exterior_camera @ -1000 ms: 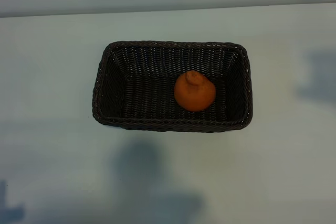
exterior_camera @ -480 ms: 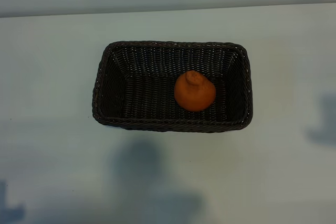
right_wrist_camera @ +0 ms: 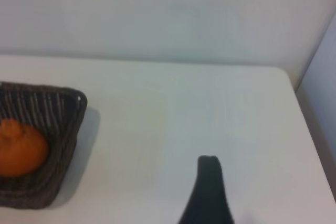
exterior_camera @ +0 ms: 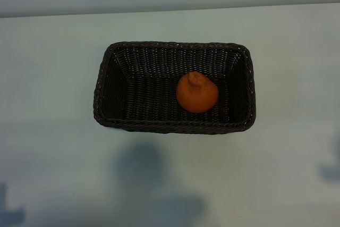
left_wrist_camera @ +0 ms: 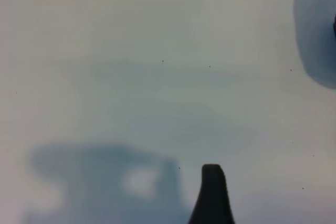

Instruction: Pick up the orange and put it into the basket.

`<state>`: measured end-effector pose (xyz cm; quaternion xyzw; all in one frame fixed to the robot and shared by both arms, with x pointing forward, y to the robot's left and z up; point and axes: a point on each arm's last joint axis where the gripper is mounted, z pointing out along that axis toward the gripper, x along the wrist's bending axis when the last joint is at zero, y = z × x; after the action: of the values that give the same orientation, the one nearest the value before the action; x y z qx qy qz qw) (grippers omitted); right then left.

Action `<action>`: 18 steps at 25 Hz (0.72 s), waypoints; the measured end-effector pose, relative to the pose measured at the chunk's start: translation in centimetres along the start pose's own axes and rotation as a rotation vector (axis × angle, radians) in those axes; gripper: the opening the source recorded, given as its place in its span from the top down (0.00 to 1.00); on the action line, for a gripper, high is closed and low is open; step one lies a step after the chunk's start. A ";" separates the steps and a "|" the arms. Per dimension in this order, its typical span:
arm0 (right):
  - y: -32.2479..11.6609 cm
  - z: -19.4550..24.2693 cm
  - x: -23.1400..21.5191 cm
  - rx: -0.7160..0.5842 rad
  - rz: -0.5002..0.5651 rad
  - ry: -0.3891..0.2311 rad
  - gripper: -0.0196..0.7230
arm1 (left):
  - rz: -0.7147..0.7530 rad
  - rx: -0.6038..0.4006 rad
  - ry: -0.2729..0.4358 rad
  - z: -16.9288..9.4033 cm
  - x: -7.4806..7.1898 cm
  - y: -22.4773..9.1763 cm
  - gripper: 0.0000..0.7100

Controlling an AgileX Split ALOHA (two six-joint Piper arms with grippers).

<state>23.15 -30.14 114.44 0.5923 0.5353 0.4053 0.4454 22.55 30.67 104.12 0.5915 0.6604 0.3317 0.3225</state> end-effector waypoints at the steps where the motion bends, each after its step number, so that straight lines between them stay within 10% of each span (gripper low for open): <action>1: -0.3 -0.2 0.0 -0.012 0.000 0.000 0.23 | 0.000 0.000 0.000 0.0 0.0 0.0 0.20; 18: -5.8 0.3 0.0 0.021 0.016 -0.043 0.23 | 0.000 0.000 0.000 0.0 0.0 0.0 0.20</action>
<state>21.85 -29.97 108.81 0.6098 0.5251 0.3901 0.4474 22.55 30.67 104.12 0.5915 0.6604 0.3317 0.3225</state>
